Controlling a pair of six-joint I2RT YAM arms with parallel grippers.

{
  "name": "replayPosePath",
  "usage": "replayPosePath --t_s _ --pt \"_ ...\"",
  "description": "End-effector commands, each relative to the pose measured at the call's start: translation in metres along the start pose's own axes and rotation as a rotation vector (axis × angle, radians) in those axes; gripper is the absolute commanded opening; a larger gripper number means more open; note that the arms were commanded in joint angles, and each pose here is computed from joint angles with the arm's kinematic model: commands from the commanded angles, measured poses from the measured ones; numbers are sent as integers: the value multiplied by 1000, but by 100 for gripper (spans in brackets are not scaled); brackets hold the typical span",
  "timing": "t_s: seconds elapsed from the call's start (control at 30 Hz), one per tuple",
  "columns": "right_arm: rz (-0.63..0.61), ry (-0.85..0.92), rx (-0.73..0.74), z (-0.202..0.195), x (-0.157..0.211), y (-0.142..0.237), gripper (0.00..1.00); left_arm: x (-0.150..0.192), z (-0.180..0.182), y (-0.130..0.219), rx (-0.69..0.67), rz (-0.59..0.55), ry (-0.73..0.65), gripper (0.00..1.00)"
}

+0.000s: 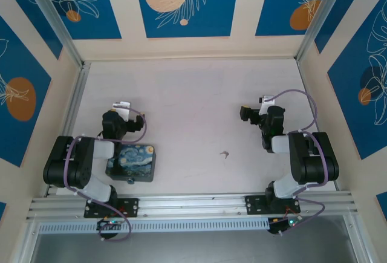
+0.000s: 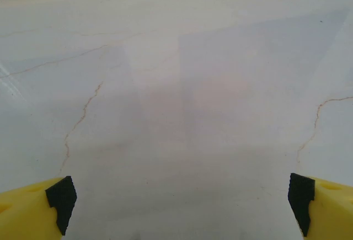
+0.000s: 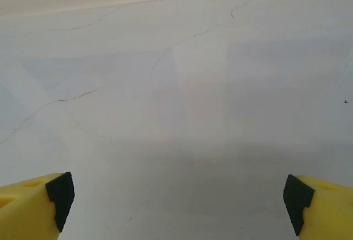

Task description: Unlock the padlock with the key

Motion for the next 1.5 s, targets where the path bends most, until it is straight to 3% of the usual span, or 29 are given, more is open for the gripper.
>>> replayPosePath --t_s 0.0,0.6,0.73,0.83,0.93,1.03,1.2,1.33,1.47 --pt "-20 26 -20 3 -5 1 99 -7 6 -2 -25 -17 13 100" --pt "-19 20 -24 2 -4 2 99 -7 7 -1 -23 -18 20 100" --pt "-23 -20 77 -1 -35 17 99 -27 18 0 -89 40 51 100" --pt "-24 -98 57 4 -62 32 99 -48 26 6 -135 95 75 100" --pt "86 -403 149 -5 -76 44 99 -66 33 18 -176 160 139 100" --pt "237 -550 91 0 -84 48 99 -75 39 38 -237 250 249 100" --pt "428 -631 -126 35 -77 52 100 -76 42 77 -326 471 402 100" --pt "553 -616 -174 72 -60 60 99 -59 38 103 -380 630 512 100" --pt "652 -578 -211 108 -42 68 99 -37 28 121 -378 675 627 100"
Point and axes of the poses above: each hand's point on the last joint's axis, 136 mm out from that joint toward the fingers, its own y axis back along the fingers, its own z axis along the line the jaws close on, x = y × z, the point moved 7 cm from there along y, back along the fingers, and after that the axes turned 4 degrees about -y, right-handed, at the moved point
